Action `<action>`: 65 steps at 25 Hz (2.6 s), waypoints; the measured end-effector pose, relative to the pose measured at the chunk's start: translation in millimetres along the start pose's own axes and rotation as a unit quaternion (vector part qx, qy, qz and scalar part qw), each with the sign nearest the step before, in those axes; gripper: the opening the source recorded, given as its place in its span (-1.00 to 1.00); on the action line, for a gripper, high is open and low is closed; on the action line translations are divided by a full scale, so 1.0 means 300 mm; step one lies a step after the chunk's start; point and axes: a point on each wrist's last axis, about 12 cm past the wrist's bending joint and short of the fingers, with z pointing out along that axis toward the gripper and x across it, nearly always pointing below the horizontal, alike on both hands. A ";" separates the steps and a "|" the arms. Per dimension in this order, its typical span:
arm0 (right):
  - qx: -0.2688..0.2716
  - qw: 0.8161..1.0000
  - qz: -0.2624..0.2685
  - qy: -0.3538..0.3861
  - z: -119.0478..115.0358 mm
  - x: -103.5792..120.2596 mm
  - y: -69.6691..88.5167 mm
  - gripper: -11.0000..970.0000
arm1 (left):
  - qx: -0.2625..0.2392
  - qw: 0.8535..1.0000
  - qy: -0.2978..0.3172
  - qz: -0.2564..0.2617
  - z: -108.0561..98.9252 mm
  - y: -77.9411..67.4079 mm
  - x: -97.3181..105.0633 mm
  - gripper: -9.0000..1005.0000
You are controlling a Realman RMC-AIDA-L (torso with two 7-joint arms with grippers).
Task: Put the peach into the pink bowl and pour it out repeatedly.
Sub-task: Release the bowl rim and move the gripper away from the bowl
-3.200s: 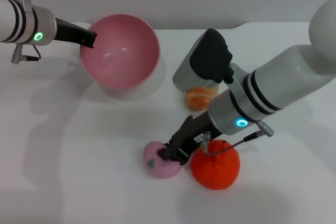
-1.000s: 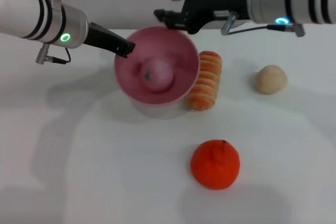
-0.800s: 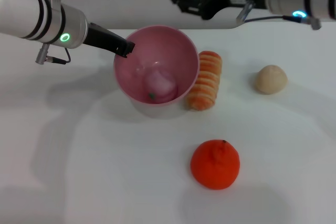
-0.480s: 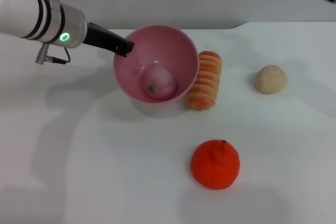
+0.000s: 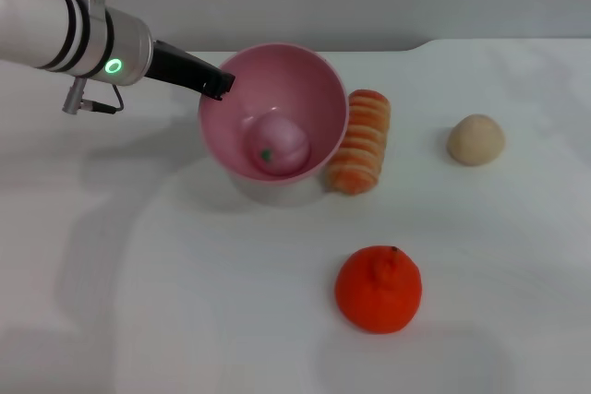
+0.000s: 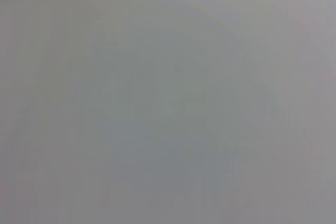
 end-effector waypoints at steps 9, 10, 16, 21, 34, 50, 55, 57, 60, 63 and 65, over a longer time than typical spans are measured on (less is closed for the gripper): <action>0.085 0.996 -0.013 -0.025 -0.127 0.061 -0.070 0.00 | 0.005 1.000 0.010 -0.013 -0.003 0.002 0.012 -0.78; 0.088 0.996 -0.013 -0.024 -0.134 0.063 -0.073 0.00 | 0.005 1.000 0.011 -0.015 -0.003 0.003 0.016 -0.78; 0.101 0.994 -0.013 -0.027 -0.165 0.069 -0.087 0.00 | 0.007 1.000 0.017 -0.025 -0.004 0.005 0.029 -0.77; 0.104 0.994 -0.010 -0.024 -0.175 0.077 -0.087 0.00 | 0.012 0.999 0.029 -0.033 -0.008 0.006 0.043 -0.76; 0.097 0.995 -0.002 -0.031 -0.199 0.090 -0.070 0.00 | 0.028 0.995 0.076 -0.057 0.016 0.006 0.138 -0.74; 0.086 0.996 0.005 -0.032 -0.183 0.093 -0.060 0.00 | 0.030 0.993 0.090 -0.069 0.021 0.015 0.191 -0.71; 0.086 0.996 0.006 -0.032 -0.182 0.094 -0.059 0.00 | 0.029 0.993 0.090 -0.072 0.020 0.015 0.191 -0.70; 0.086 0.996 0.007 -0.031 -0.183 0.094 -0.059 0.00 | 0.029 0.993 0.090 -0.072 0.020 0.015 0.191 -0.69; 0.087 0.996 0.008 -0.030 -0.185 0.096 -0.059 0.00 | 0.029 0.993 0.090 -0.071 0.021 0.015 0.188 -0.69; 0.088 0.996 0.008 -0.030 -0.186 0.097 -0.059 0.00 | 0.029 0.993 0.090 -0.071 0.021 0.015 0.188 -0.68; 0.088 0.996 0.008 -0.029 -0.187 0.097 -0.059 0.00 | 0.030 0.993 0.090 -0.069 0.020 0.014 0.186 -0.68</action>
